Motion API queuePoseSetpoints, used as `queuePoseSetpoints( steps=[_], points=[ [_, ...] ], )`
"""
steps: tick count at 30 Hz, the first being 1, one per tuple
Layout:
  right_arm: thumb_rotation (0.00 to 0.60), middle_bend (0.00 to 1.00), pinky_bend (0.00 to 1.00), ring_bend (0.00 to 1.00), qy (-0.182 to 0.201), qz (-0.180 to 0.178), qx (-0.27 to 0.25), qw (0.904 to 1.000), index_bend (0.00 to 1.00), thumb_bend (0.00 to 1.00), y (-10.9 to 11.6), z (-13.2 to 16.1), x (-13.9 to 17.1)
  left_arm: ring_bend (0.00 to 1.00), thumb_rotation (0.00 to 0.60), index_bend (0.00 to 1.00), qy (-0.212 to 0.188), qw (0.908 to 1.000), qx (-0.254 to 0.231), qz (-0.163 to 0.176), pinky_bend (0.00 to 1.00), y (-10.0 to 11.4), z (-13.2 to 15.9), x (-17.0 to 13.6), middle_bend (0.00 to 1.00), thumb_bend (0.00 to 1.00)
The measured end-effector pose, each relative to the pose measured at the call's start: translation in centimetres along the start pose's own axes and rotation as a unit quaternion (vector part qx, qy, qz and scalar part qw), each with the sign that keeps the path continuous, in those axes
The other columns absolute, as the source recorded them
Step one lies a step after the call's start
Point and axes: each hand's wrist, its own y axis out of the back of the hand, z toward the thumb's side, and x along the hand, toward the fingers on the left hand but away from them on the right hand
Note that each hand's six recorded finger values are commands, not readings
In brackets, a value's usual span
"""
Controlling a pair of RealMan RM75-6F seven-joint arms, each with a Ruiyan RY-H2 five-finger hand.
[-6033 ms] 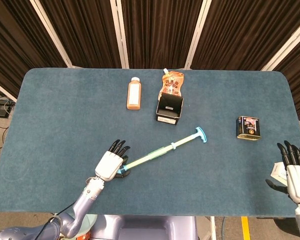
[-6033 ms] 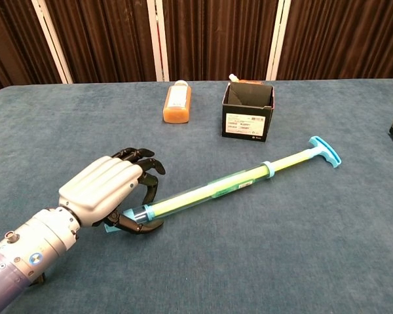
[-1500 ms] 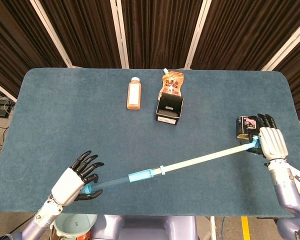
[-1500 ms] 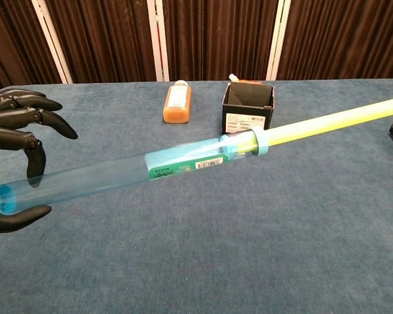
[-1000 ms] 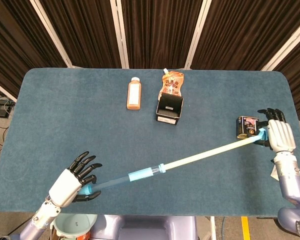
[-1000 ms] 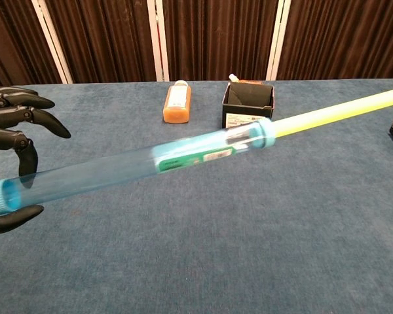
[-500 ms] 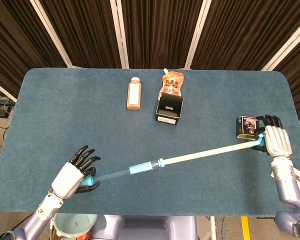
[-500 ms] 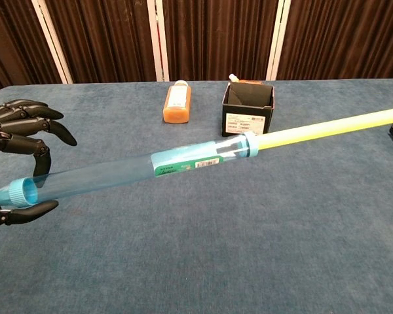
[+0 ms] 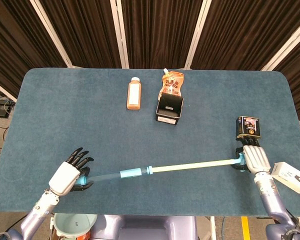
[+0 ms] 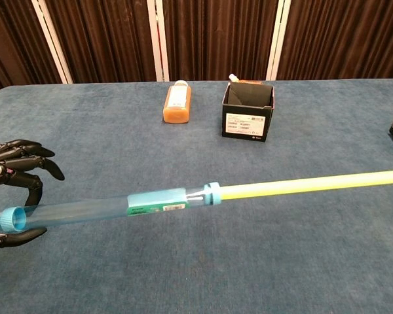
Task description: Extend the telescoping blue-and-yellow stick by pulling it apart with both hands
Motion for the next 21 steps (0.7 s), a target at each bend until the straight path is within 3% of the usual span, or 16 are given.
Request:
queuePoseSetpoints(
  steps=[2, 4, 5, 8, 14, 17, 21],
  points=[
    [0.6, 0.04, 0.0, 0.05, 0.003, 0.015, -0.001, 0.9999, 0.17, 0.19, -0.8, 0.1, 0.0, 0.13, 0.6, 0.59, 0.014, 0.9998, 0.004, -0.014, 0.1, -0.6, -1.0, -0.1, 0.27, 0.29],
    [0.6, 0.0, 0.0, 0.01, 0.009, 0.037, -0.001, 0.9993, 0.03, 0.13, -1.7, 0.2, 0.1, 0.13, 0.6, 0.51, 0.025, 0.9993, 0.0, -0.028, 0.1, -1.2, -1.7, -0.2, 0.25, 0.25],
    [0.6, 0.0, 0.0, 0.0, 0.011, 0.047, 0.0, 0.9988, 0.0, 0.1, -2.1, 0.2, 0.2, 0.13, 0.6, 0.47, 0.033, 0.9987, -0.005, -0.038, 0.1, -1.5, -2.2, -0.2, 0.24, 0.24],
    [0.6, 0.0, 0.0, 0.0, 0.026, 0.077, 0.012, 0.9966, 0.0, 0.01, -2.8, 0.6, 0.6, 0.12, 0.6, 0.31, 0.05, 0.9969, -0.016, -0.058, 0.1, -1.9, -3.2, -0.2, 0.21, 0.19],
    [0.6, 0.0, 0.0, 0.0, 0.05, 0.083, 0.041, 0.9945, 0.0, 0.0, -2.1, 1.5, 2.3, 0.08, 0.6, 0.06, 0.076, 0.9927, -0.04, -0.085, 0.1, -1.2, -4.3, -0.1, 0.02, 0.11],
    [0.6, 0.0, 0.0, 0.0, 0.058, 0.074, 0.05, 0.9944, 0.0, 0.0, -0.9, 2.1, 3.8, 0.06, 0.6, 0.02, 0.091, 0.988, -0.071, -0.102, 0.09, -0.2, -4.6, 0.0, 0.0, 0.1],
    [0.6, 0.0, 0.0, 0.0, 0.053, 0.03, 0.062, 0.9962, 0.0, 0.0, 2.0, 2.4, 6.3, 0.06, 0.6, 0.04, 0.113, 0.9825, -0.101, -0.109, 0.09, 2.7, -4.9, -0.1, 0.0, 0.1]
  ],
)
